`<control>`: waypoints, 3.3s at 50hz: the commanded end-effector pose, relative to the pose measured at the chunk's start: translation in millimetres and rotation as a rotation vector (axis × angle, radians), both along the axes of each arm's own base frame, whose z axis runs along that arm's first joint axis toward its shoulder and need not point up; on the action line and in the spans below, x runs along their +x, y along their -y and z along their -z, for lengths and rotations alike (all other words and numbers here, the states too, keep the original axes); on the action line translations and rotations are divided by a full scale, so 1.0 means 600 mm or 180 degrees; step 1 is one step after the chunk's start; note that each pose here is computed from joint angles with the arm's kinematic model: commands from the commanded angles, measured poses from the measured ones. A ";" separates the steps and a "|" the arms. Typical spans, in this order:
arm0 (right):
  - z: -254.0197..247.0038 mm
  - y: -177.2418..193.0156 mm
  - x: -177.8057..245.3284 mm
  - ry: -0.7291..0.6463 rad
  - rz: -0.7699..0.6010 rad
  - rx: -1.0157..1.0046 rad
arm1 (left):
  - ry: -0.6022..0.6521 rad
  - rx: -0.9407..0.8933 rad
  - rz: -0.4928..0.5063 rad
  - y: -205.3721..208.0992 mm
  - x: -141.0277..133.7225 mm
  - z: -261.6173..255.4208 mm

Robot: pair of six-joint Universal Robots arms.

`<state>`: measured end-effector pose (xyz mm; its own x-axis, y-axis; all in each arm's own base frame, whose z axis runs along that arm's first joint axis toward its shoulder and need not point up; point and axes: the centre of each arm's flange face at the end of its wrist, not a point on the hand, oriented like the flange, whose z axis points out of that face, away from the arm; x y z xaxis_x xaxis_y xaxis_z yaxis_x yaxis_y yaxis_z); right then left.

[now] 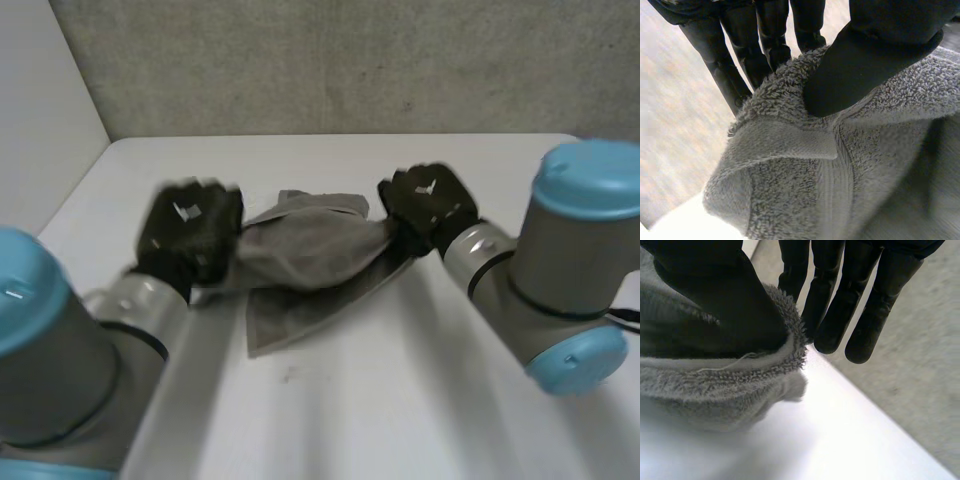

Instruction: Fold the towel.

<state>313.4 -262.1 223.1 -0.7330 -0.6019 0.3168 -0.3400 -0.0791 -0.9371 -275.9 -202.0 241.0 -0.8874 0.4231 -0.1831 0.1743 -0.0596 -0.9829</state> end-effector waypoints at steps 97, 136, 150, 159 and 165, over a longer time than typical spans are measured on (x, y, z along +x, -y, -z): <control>0.129 -0.054 -0.240 -0.0154 0.0787 0.1076 | 0.0151 -0.0369 -0.0473 0.183 0.030 0.035; 0.174 0.001 -0.237 -0.0454 0.0682 0.0798 | 0.0162 -0.0337 -0.0476 0.183 0.031 0.045; 0.175 0.037 -0.233 -0.0478 0.0651 0.0688 | 0.0168 -0.0334 -0.0476 0.183 0.031 0.045; 0.186 0.040 -0.238 -0.0494 0.0691 0.0840 | 0.0179 -0.0312 -0.0465 0.180 0.031 0.049; 0.180 0.032 -0.239 -0.0497 0.0678 0.0908 | 0.0179 -0.0312 -0.0465 0.180 0.031 0.049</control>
